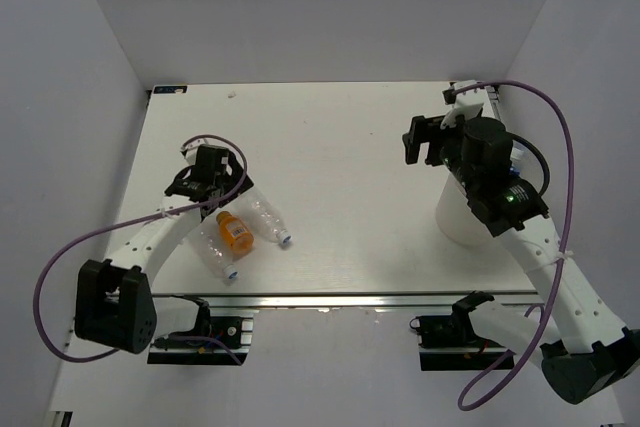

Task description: Put the plastic bottles in the bin

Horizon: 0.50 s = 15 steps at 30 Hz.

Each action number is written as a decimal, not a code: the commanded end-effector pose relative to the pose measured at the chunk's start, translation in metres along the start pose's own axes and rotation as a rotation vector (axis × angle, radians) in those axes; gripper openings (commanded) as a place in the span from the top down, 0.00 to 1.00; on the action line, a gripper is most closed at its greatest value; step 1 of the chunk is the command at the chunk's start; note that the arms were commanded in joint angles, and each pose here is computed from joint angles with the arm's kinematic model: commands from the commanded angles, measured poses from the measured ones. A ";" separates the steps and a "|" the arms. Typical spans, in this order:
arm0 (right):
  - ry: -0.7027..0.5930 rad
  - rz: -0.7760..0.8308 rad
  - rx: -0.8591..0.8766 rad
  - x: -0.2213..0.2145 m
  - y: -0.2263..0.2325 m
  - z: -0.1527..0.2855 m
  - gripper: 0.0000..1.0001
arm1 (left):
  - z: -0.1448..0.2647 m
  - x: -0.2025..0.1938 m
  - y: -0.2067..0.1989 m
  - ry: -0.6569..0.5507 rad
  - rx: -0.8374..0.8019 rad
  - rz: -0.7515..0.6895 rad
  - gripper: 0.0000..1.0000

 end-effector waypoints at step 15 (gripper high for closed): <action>-0.019 -0.048 0.085 -0.010 0.010 -0.001 0.11 | -0.067 -0.012 -0.034 0.026 0.060 -0.063 0.02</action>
Point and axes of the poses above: each gripper's point midway between its finger pads, its own z axis back along the fingers, its own y axis along the line the jaws close on, x = y × z, the point moved 8 cm from there along z, back along the fingers, and after that the axes turned 3 degrees about -z, right-handed, at the moved point
